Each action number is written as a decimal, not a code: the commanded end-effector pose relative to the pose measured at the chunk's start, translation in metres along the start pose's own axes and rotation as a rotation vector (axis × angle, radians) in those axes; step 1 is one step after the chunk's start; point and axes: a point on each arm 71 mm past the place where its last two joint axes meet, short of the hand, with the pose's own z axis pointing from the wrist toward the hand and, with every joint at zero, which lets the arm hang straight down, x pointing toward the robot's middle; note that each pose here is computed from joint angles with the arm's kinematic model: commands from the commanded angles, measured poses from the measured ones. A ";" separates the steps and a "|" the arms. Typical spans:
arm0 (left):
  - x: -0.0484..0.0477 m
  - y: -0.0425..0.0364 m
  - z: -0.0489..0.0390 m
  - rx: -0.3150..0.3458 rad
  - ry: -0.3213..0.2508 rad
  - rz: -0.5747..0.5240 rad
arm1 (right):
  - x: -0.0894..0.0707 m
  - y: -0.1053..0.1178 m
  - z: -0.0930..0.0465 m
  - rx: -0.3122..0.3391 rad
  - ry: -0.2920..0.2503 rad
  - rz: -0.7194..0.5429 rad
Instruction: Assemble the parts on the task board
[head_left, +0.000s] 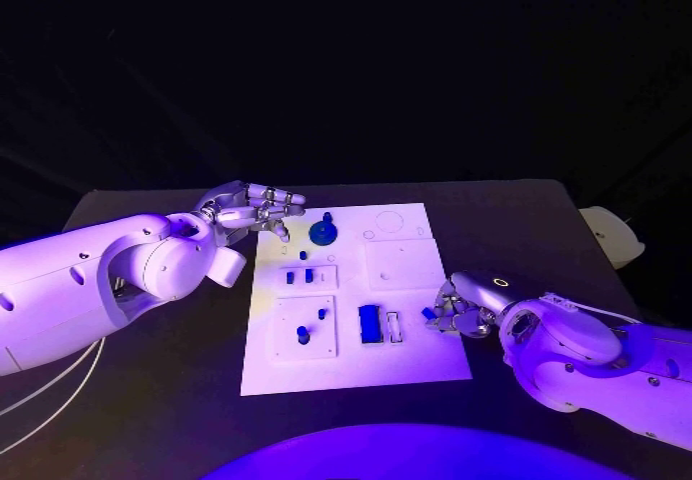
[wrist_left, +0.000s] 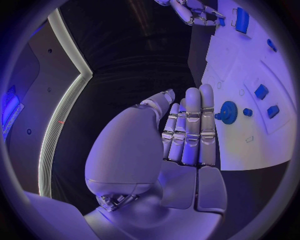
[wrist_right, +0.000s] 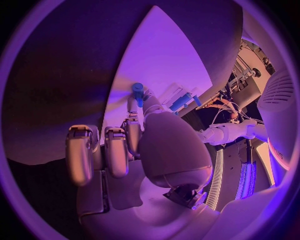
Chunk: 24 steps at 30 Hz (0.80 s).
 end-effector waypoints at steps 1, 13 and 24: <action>0.0013 -0.0003 0.0001 -0.002 0.016 -0.006 | 0.012 -0.004 -0.001 0.016 0.078 -0.091; 0.0029 0.0007 -0.0002 -0.016 0.038 0.001 | 0.013 0.005 -0.004 -0.019 0.067 -0.132; 0.0034 0.0006 0.0001 -0.015 0.039 0.006 | -0.001 0.016 -0.007 -0.042 -0.016 -0.078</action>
